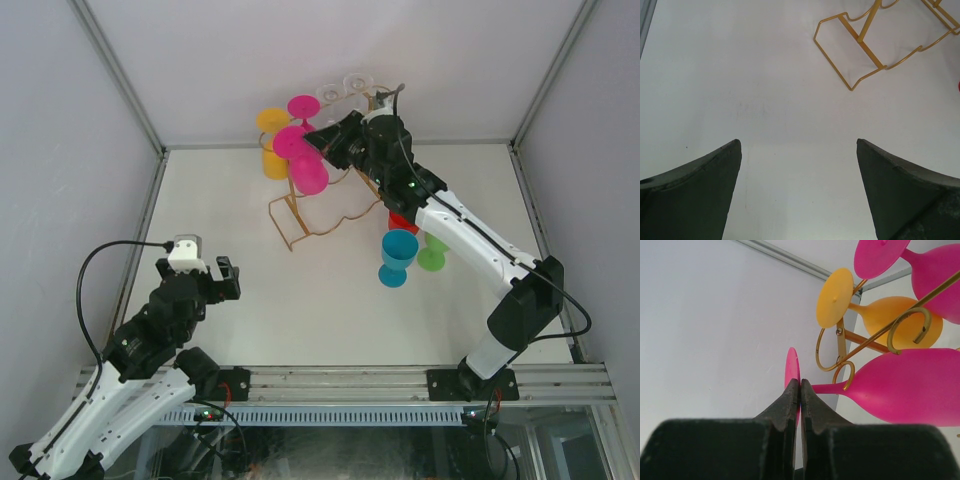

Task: Take the wine glass off the wine glass rack
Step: Pick up the wine glass from the wine rack.

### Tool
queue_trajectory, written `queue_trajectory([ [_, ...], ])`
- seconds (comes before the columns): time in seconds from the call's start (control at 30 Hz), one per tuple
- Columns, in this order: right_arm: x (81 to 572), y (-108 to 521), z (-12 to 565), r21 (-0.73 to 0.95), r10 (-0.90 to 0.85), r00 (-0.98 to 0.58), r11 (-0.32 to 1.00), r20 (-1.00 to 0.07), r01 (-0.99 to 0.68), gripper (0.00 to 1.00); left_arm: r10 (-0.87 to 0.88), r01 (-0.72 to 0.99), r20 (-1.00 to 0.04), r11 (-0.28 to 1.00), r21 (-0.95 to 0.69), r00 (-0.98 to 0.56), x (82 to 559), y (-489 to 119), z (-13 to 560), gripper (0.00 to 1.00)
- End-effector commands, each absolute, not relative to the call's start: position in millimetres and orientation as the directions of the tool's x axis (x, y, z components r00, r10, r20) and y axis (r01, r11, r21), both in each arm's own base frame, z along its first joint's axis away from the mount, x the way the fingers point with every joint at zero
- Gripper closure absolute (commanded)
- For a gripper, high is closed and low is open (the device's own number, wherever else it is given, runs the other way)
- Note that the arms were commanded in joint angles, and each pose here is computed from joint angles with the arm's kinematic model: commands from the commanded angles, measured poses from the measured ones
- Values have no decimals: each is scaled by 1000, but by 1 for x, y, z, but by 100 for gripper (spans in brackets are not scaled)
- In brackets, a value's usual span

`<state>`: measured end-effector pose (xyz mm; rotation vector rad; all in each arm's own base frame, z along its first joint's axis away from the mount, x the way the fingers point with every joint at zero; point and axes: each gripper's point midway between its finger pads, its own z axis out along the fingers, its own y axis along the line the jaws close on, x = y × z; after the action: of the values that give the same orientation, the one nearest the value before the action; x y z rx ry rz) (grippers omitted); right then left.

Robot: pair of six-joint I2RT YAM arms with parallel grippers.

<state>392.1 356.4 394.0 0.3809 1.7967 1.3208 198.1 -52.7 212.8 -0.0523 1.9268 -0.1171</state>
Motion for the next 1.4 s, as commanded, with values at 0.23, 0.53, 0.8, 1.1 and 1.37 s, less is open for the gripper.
queue_trajectory([
  [0.23, 385, 351, 423, 885, 682, -564, 372, -466, -281, 100, -105, 19, -937, 993, -118, -334, 201, -54, 221, 0],
  [0.53, 381, 349, 421, 887, 681, -568, 368, -462, -280, 100, -106, 20, -937, 993, -120, -334, 201, -54, 221, 0],
  [0.8, 377, 346, 422, 888, 680, -571, 365, -460, -281, 100, -110, 18, -937, 992, -123, -331, 201, -54, 221, 0],
  [1.1, 373, 345, 420, 888, 675, -577, 365, -460, -280, 100, -109, 18, -937, 992, -122, -332, 201, -54, 221, 0],
  [1.37, 361, 346, 421, 887, 661, -592, 354, -461, -297, 100, -112, 11, -937, 992, -122, -330, 201, -52, 222, 0],
])
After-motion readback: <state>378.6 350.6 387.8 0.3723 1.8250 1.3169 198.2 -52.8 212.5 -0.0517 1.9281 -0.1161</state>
